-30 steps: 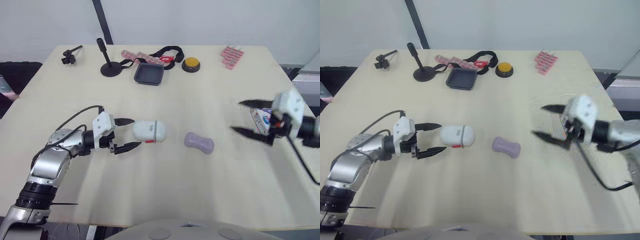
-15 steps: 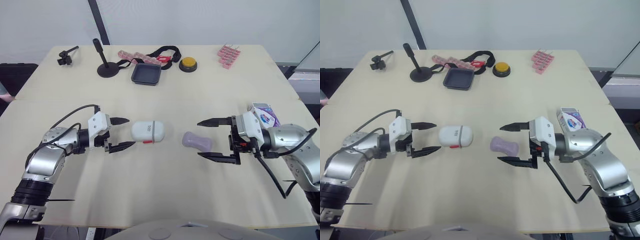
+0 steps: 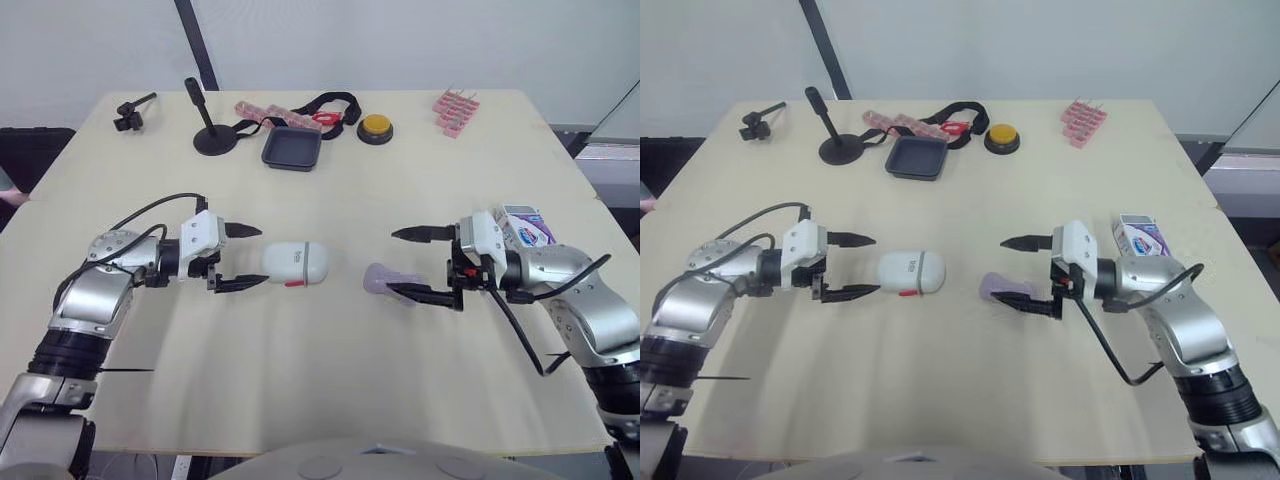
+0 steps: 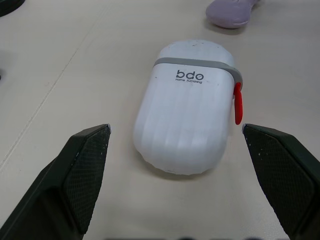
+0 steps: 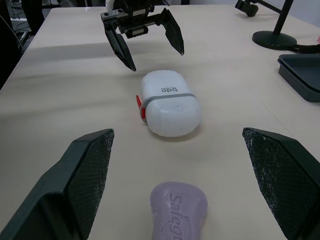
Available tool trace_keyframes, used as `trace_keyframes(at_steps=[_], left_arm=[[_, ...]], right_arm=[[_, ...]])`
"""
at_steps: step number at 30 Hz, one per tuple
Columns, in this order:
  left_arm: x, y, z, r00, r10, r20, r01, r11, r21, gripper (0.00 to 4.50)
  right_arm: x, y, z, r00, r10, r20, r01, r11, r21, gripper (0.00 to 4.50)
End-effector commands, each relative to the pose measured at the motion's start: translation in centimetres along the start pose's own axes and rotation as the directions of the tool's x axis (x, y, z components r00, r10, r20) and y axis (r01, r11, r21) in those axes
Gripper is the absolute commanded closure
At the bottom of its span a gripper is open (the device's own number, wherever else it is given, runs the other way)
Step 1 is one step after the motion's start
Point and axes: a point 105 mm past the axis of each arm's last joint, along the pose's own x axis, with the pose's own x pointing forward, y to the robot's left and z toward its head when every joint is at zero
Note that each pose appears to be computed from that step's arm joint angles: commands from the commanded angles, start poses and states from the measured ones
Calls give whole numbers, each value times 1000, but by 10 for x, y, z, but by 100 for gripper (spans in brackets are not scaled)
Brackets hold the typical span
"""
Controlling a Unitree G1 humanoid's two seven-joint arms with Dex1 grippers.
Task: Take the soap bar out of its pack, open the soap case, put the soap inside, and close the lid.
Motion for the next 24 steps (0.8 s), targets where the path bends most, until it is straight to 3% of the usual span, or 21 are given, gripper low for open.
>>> trace_keyframes(at_steps=[1, 9, 24], left_arm=[[4, 0, 2, 999, -45, -2, 45, 999, 23, 0], [18, -3, 4, 989, -148, -4, 148, 989, 11, 0], [43, 4, -7, 982, -172, -74, 178, 979, 98, 0]], right_arm=[[2, 1, 5, 1000, 10, 2, -10, 999, -45, 5], [2, 1, 5, 1000, 7, -3, -7, 998, -56, 5], [0, 2, 5, 1000, -6, -28, 4, 998, -68, 5]])
